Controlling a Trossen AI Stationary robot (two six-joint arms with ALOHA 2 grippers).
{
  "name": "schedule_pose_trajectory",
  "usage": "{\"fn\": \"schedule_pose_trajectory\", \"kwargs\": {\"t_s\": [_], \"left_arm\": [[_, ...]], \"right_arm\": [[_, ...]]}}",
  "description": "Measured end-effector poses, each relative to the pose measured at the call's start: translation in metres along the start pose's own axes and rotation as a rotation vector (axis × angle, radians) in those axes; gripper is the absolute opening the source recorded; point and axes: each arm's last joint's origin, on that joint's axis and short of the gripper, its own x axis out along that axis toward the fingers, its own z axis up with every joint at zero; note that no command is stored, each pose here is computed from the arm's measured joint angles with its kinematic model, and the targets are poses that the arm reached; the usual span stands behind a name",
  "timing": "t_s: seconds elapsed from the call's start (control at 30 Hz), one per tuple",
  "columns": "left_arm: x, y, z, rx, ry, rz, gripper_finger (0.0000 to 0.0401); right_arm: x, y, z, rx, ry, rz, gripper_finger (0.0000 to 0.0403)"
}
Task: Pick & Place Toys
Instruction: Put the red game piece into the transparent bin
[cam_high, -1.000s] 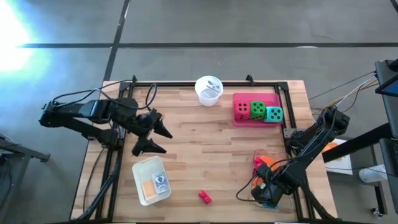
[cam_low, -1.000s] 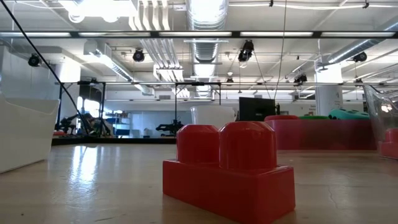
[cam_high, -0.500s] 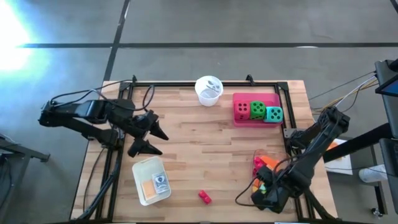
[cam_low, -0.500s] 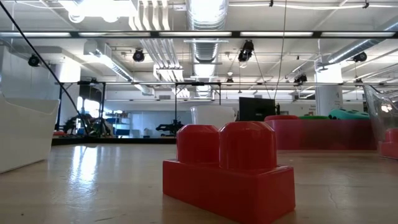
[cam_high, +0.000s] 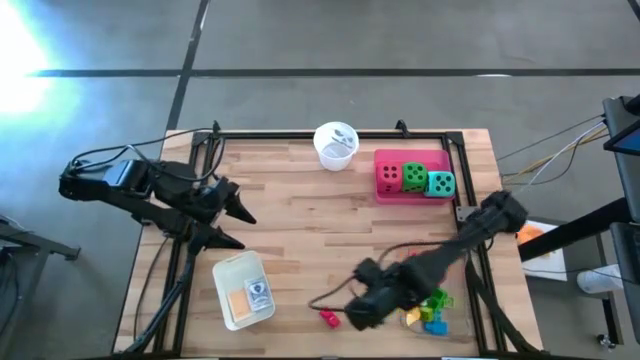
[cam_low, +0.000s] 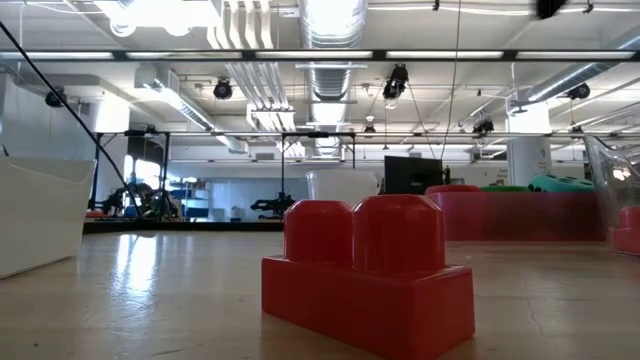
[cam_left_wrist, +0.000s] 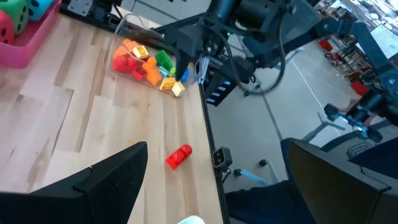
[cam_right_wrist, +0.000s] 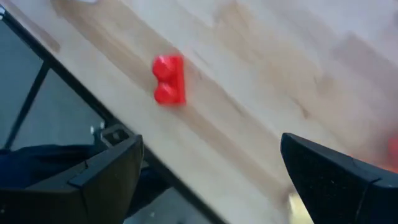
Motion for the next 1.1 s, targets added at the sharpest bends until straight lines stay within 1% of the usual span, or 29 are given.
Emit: {"fn": "schedule_pose_trajectory", "kwargs": {"t_s": [0.1, 0.2, 0.37, 0.47, 0.73, 0.87, 1.1], "left_arm": [[-0.003, 0.000, -0.002, -0.002, 0.011, 0.006, 0.0388], [-0.004, 0.001, -0.004, -0.004, 0.021, 0.012, 0.0388], [-0.007, 0.002, -0.007, -0.009, 0.041, 0.023, 0.0388], [-0.011, 0.002, -0.009, -0.012, 0.052, 0.028, 0.0388], [-0.025, 0.001, -0.013, -0.009, 0.039, 0.021, 0.0388], [-0.030, 0.001, -0.015, -0.007, 0.033, 0.018, 0.0388], [-0.030, 0.001, -0.016, -0.011, 0.043, 0.025, 0.0388]], "right_arm": [[0.013, 0.016, 0.020, -0.052, -0.015, -0.019, 0.0372], [0.027, 0.027, 0.038, -0.077, -0.022, -0.052, 0.0372], [0.058, 0.046, 0.053, -0.136, 0.009, -0.061, 0.0372], [0.078, 0.052, 0.050, -0.150, 0.052, -0.091, 0.0372], [0.114, 0.066, 0.038, -0.235, 0.123, -0.093, 0.0372], [0.134, 0.065, 0.032, -0.264, 0.137, -0.130, 0.0372], [0.158, 0.061, 0.026, -0.304, 0.157, -0.176, 0.0372]]}}
